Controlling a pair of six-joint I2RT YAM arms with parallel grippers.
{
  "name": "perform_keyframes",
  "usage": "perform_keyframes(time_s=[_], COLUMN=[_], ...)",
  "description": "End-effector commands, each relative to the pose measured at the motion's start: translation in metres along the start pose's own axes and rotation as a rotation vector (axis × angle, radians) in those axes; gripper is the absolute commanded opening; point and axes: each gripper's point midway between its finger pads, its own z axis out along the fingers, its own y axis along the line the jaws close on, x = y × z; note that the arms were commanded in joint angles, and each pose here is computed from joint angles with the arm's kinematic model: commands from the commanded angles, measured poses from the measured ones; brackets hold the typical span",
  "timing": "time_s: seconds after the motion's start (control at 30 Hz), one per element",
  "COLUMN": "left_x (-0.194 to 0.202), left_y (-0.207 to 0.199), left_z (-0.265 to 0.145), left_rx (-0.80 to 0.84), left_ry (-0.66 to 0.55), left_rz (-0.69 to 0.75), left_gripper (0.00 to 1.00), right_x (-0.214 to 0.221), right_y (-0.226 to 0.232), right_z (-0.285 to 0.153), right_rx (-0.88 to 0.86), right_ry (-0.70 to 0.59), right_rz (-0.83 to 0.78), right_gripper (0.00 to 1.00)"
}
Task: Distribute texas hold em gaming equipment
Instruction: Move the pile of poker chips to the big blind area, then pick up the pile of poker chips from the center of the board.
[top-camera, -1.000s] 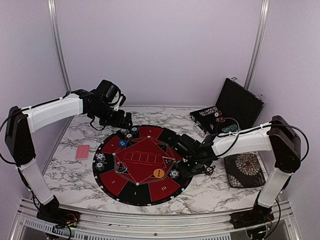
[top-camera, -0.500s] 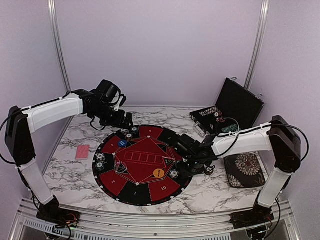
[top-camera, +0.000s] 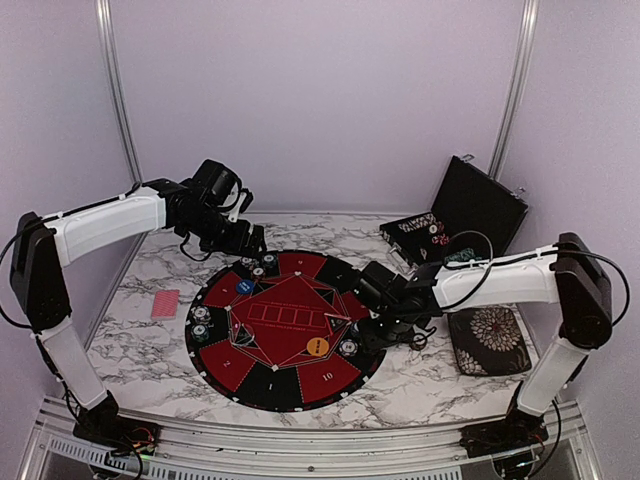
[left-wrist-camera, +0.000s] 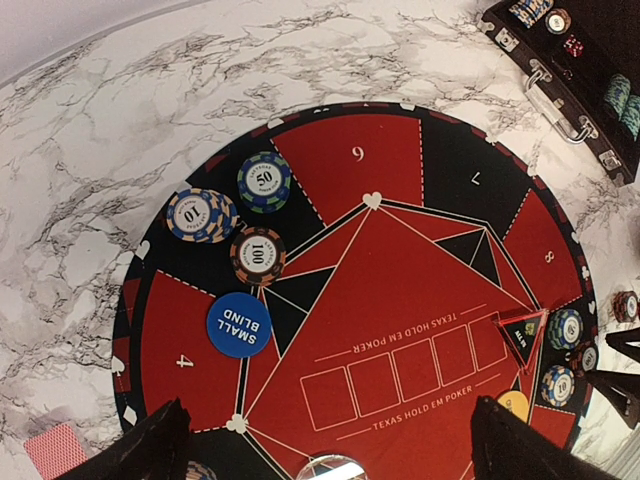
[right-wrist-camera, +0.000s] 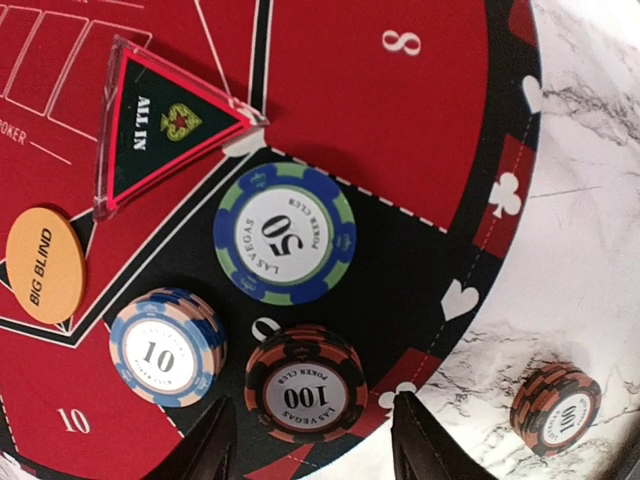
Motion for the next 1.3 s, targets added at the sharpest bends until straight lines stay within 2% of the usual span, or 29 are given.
perform_keyframes(time_s=[0.0, 0.3, 0.5, 0.7, 1.27], left_x=[0.002, 0.000, 0.000, -0.001, -0.001], left_y=[-0.002, -0.004, -0.006, -0.008, -0.007], left_z=[0.005, 0.004, 0.006, 0.008, 0.007], left_rx=[0.011, 0.020, 0.027, 0.033, 0.022], left_ry=[0.006, 0.003, 0.005, 0.010, 0.014], left_rz=[0.008, 0.003, -0.004, -0.011, -0.008], left_gripper=[0.99, 0.99, 0.99, 0.99, 0.99], right_x=[-0.021, -0.015, -0.001, 0.004, 0.022], right_y=[0.002, -0.055, -0.090, -0.098, -0.114], right_z=[-0.027, -0.040, -0.037, -0.027, 0.009], right_rx=[-0.001, 0.054, 0.078, 0.044, 0.100], right_ry=[-0.077, -0.087, -0.066, -0.052, 0.026], right_rz=[0.017, 0.110, 0.160, 0.173, 0.185], right_gripper=[0.51, 0.53, 0.59, 0.66, 0.63])
